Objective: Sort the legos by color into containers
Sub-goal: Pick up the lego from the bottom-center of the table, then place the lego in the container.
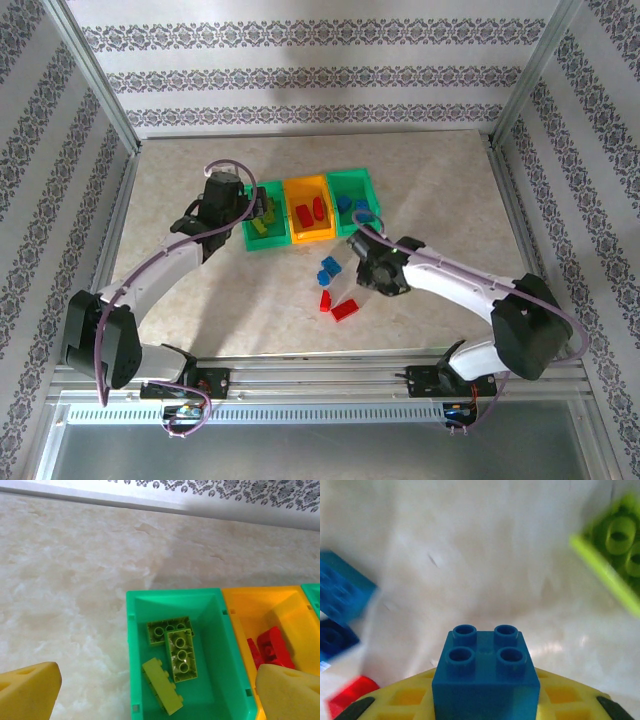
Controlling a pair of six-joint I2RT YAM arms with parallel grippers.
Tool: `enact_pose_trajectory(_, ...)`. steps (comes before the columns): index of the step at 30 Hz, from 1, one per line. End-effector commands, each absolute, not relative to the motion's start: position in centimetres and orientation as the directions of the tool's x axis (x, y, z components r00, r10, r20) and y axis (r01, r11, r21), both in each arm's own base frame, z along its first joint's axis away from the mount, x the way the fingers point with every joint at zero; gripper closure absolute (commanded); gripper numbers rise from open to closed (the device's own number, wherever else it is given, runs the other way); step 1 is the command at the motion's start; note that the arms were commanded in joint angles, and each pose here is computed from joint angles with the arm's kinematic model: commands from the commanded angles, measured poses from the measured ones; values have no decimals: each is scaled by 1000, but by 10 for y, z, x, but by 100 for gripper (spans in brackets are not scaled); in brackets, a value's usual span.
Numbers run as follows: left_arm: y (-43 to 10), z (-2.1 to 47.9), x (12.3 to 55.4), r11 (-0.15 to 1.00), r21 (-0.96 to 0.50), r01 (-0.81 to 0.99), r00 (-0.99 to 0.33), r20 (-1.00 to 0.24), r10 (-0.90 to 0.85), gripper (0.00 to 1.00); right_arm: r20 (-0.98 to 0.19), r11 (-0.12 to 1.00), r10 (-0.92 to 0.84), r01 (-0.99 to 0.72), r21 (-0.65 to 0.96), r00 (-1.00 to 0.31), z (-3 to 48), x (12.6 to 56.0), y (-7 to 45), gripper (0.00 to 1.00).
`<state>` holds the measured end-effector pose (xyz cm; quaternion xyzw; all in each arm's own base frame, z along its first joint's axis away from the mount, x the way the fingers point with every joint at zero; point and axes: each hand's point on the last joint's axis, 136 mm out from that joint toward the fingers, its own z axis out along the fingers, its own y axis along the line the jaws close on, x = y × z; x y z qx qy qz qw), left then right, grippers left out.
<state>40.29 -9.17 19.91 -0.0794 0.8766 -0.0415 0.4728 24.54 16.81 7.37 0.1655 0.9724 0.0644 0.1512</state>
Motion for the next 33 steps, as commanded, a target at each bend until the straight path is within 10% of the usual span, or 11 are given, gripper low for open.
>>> enact_pose_trajectory(1,-87,202,397,980,-155,-123,-520,-831,-196,0,-401,960,274,224,168,-874,102,292,161,79)
enact_pose_trajectory(33,-83,187,373,978,-157,-136,-578,-789,-207,0,-529,987,157,144,66,-834,115,496,183,64)
